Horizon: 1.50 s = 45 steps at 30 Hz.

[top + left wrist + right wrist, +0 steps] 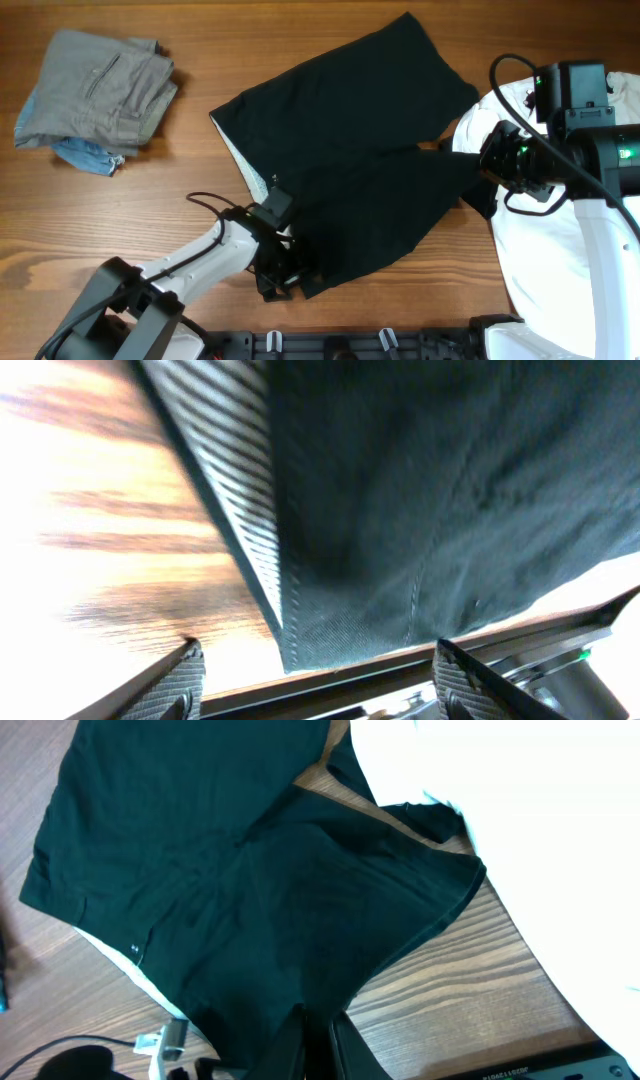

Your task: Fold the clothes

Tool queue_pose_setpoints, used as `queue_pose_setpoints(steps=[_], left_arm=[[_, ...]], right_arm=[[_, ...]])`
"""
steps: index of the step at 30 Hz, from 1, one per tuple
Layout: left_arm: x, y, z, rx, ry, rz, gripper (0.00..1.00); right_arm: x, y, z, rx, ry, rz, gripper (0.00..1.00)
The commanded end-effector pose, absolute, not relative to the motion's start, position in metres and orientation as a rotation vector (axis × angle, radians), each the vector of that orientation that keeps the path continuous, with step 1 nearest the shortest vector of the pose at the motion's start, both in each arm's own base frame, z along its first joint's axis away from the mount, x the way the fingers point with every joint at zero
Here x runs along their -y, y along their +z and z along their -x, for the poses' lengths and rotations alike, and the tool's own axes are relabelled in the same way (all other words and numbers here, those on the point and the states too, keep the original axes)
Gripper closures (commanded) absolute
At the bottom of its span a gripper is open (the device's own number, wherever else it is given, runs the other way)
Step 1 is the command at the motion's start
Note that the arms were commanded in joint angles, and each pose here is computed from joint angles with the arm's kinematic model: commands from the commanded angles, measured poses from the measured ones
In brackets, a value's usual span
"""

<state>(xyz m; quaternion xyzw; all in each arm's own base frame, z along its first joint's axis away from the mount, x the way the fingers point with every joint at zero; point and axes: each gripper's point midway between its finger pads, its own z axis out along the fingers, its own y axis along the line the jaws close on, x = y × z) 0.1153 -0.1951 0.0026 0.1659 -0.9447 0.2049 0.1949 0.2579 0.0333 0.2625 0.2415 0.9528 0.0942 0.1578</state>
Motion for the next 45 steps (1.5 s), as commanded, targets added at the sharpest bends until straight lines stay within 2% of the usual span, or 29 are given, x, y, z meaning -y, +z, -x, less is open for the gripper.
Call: queue_pose_setpoints(steps=[1,4,7,9,10,15,16,21,27,30,34,37,39,41,45], left_arm=[[0.175,-0.013,-0.125,2.709,0.47,-0.581,0.32],[0.179,-0.012,-0.124,2.714,0.481,-0.559,0.42],[0.184,-0.012,-0.117,2.713,0.476,-0.51,0.6],[0.187,-0.013,-0.116,2.724,0.48,-0.482,0.63],[0.189,-0.014,-0.117,2.733,0.49,-0.47,0.72],[0.194,-0.016,-0.12,2.753,0.523,-0.399,0.95],[0.194,-0.016,-0.12,2.752,0.523,-0.399,0.96],[0.178,-0.012,-0.12,2.718,0.481,-0.498,0.96],[0.118,0.015,-0.157,2.836,0.497,-0.733,0.96],[0.103,0.027,-0.175,2.891,0.587,-0.799,0.96],[0.106,0.03,-0.167,2.848,0.622,-0.784,0.96],[0.12,0.035,-0.152,2.77,0.673,-0.726,0.82],[0.133,0.035,-0.135,2.741,0.655,-0.638,0.53],[0.141,0.029,-0.119,2.693,0.612,-0.657,0.46],[0.166,0.017,-0.095,2.645,0.645,-0.585,0.45]], right_arm=[[-0.03,0.266,-0.26,-2.711,0.24,-0.668,0.91],[-0.03,0.266,-0.26,-2.712,0.24,-0.668,0.91],[-0.03,0.266,-0.26,-2.712,0.24,-0.668,0.91],[-0.03,0.266,-0.259,-2.712,0.241,-0.668,0.91],[-0.03,0.266,-0.259,-2.712,0.241,-0.668,0.91],[-0.03,0.266,-0.26,-2.712,0.24,-0.668,0.91],[-0.03,0.266,-0.259,-2.712,0.24,-0.668,0.91],[-0.03,0.266,-0.259,-2.712,0.24,-0.668,0.91],[-0.032,0.266,-0.259,-2.716,0.255,-0.666,0.91],[-0.045,0.268,-0.26,-2.725,0.36,-0.647,0.91],[-0.064,0.274,-0.262,-2.724,0.521,-0.618,0.91],[-0.065,0.275,-0.264,-2.715,0.524,-0.613,0.9],[-0.065,0.275,-0.266,-2.708,0.527,-0.61,0.9],[-0.065,0.276,-0.266,-2.705,0.528,-0.608,0.9],[-0.065,0.276,-0.267,-2.705,0.526,-0.603,0.89]])
